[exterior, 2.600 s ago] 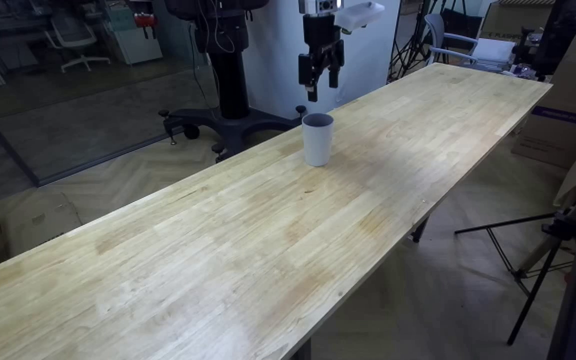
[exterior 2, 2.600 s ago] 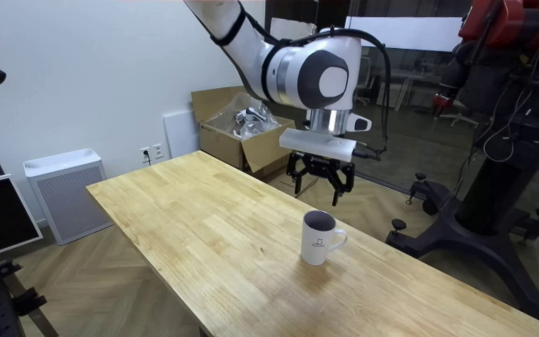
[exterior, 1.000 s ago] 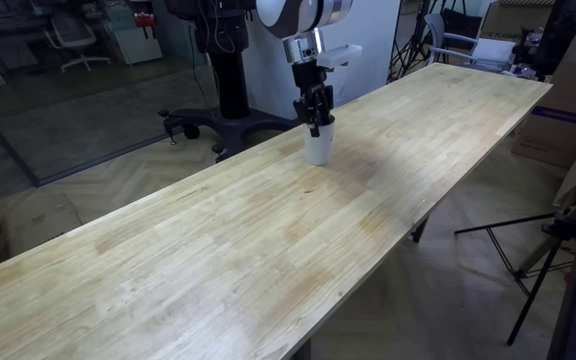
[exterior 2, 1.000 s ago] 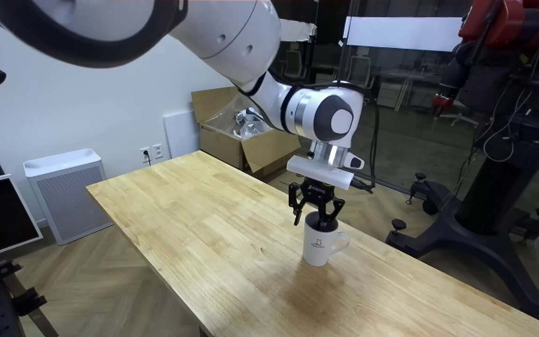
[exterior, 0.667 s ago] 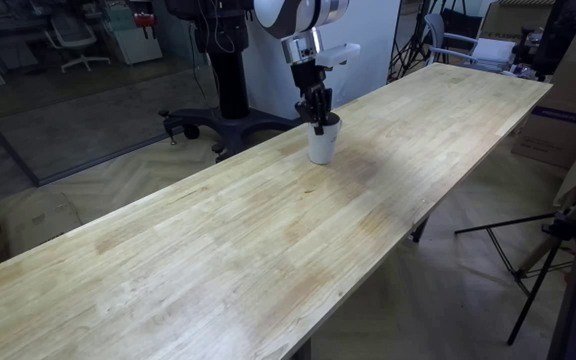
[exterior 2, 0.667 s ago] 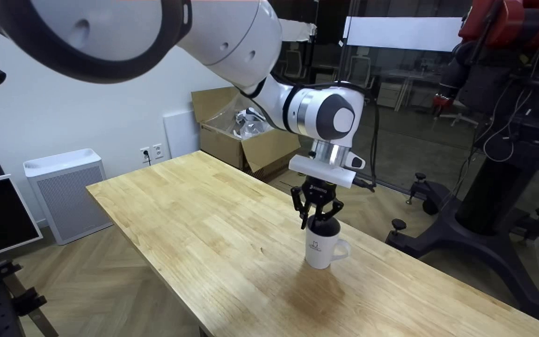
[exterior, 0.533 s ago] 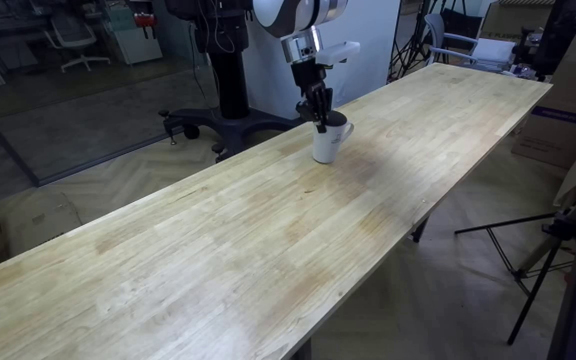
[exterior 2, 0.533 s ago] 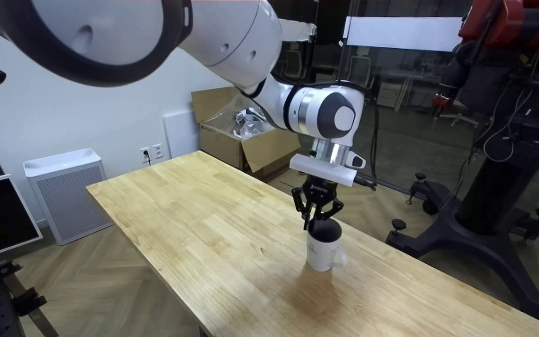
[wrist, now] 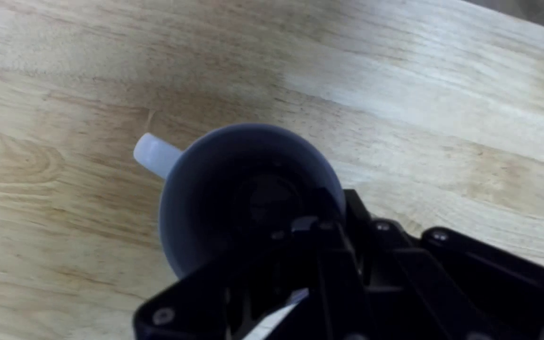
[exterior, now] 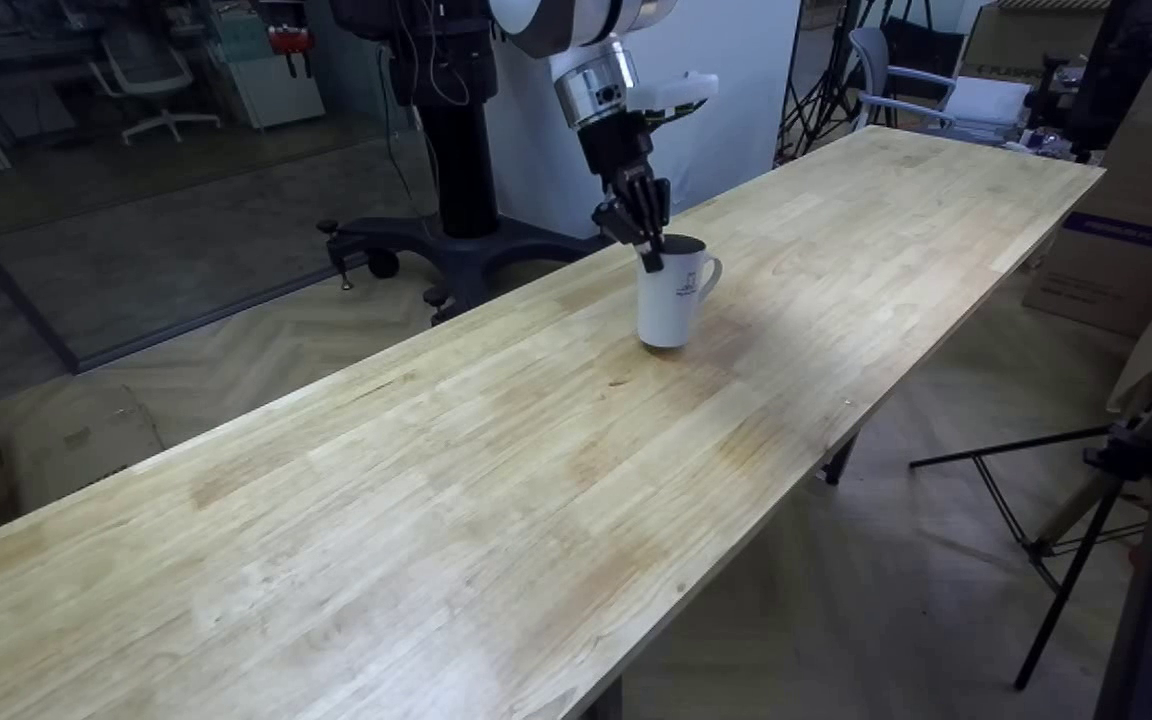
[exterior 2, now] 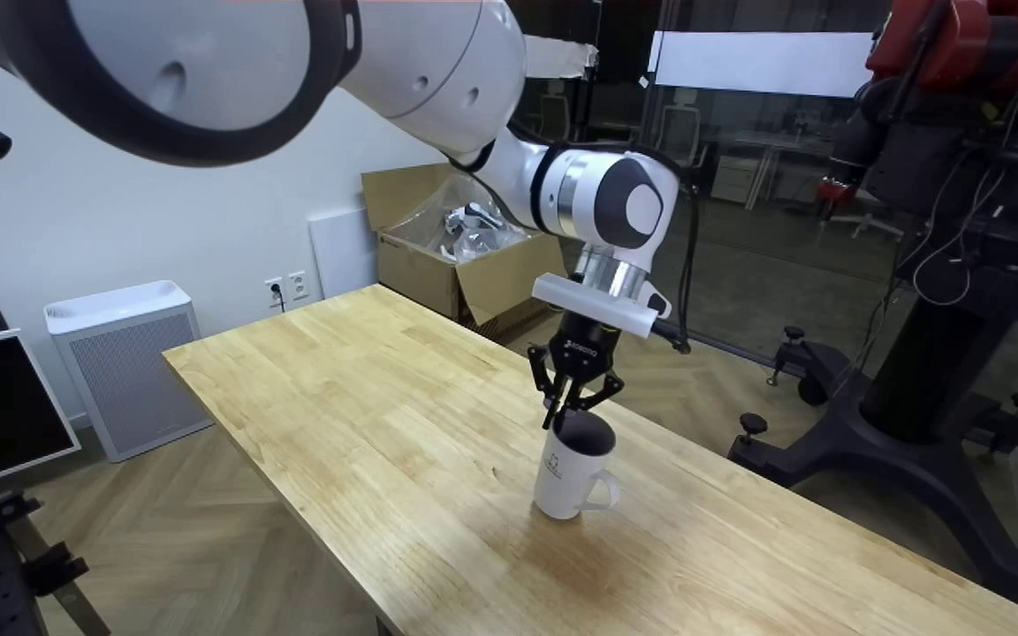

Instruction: Move the mug to the left

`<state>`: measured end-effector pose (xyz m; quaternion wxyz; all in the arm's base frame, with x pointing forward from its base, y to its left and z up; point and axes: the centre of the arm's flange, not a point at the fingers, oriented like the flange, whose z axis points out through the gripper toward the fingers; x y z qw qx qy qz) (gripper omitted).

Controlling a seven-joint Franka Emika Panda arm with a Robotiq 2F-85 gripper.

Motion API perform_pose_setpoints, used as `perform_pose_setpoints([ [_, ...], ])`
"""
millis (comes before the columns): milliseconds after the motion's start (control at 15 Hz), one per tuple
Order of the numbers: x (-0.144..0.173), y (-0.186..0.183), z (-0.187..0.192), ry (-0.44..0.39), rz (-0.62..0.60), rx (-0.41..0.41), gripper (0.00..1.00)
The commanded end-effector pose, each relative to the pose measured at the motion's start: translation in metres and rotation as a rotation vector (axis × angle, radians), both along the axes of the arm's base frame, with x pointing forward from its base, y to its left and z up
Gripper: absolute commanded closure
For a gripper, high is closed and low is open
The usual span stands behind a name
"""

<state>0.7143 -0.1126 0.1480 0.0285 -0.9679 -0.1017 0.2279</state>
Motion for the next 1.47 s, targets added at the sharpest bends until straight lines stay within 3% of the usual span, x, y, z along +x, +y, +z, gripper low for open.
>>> perform_pose_setpoints([
  [0, 0.003, 0.02, 0.024, 0.088, 0.015, 0.028, 0.98],
  [200, 0.003, 0.041, 0.021, 0.113, 0.006, 0.003, 0.98],
  [800, 0.016, 0.098, -0.006, 0.07, -0.133, -0.066, 0.98],
  [1133, 0.02, 0.109, -0.012, -0.004, -0.219, -0.117, 0.98],
  [1400, 0.021, 0.112, -0.011, 0.005, -0.255, -0.12, 0.98],
])
